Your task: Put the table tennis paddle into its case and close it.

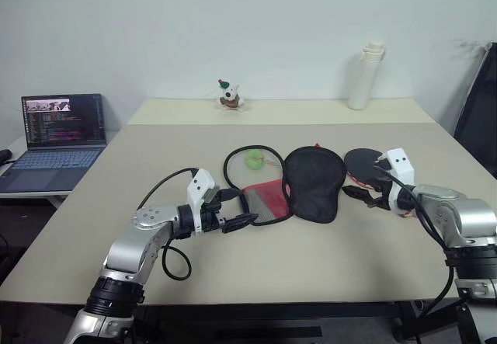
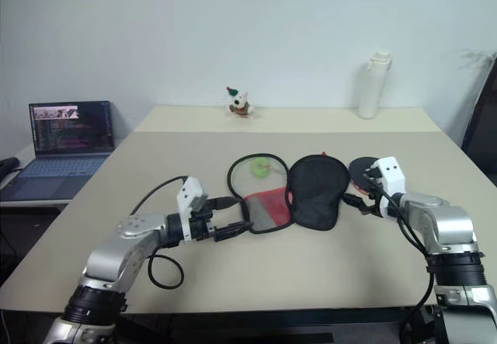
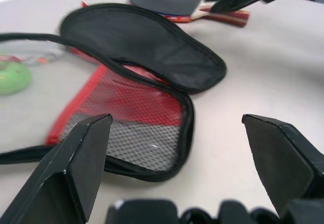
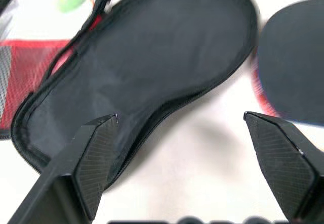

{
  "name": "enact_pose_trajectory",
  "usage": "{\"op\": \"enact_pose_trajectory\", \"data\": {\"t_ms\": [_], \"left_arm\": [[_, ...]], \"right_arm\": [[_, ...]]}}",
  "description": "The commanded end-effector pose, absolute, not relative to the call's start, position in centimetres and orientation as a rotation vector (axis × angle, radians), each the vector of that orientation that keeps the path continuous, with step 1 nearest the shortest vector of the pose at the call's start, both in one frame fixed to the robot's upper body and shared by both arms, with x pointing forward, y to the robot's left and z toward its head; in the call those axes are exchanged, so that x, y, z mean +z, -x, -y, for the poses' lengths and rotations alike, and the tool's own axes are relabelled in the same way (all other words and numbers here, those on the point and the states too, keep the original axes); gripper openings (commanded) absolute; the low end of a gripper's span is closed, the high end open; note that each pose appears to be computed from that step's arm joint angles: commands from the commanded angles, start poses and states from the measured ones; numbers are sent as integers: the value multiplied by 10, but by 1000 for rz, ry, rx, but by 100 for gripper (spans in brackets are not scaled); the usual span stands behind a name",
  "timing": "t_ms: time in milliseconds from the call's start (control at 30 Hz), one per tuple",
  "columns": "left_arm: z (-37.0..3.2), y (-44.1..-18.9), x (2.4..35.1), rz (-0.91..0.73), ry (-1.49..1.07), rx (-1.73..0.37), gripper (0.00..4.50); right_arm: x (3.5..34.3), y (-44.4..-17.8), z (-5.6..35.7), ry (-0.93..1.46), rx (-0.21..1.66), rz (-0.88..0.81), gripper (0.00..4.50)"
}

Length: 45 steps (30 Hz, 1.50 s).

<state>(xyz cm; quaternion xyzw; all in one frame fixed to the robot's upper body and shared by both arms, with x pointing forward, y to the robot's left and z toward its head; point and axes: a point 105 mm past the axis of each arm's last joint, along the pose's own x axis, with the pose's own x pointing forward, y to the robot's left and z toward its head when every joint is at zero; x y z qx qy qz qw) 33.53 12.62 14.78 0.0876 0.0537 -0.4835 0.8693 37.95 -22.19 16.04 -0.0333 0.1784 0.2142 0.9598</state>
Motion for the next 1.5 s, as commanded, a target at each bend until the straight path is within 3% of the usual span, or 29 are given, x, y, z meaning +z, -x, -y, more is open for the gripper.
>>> {"op": "enact_pose_trajectory", "data": {"t_ms": [33,400,833,1167,1333,1500], "left_arm": [[-121,-340,170,-34,-232,-1012,450],[-108,-347,186,-12,-311,-1056,450],[-111,-341,185,-22,-319,-1053,450],[-122,-336,180,-42,-316,-1019,450],[-127,-333,179,-49,-320,-996,450],[-131,-332,178,-48,-318,-972,450]], "right_arm": [[173,-383,247,127,361,-301,445],[145,-410,318,113,82,-366,445],[107,-418,310,81,93,-473,445],[123,-425,313,94,29,-401,128],[156,-430,312,102,32,-301,113],[200,-426,284,72,83,-171,113]]}}
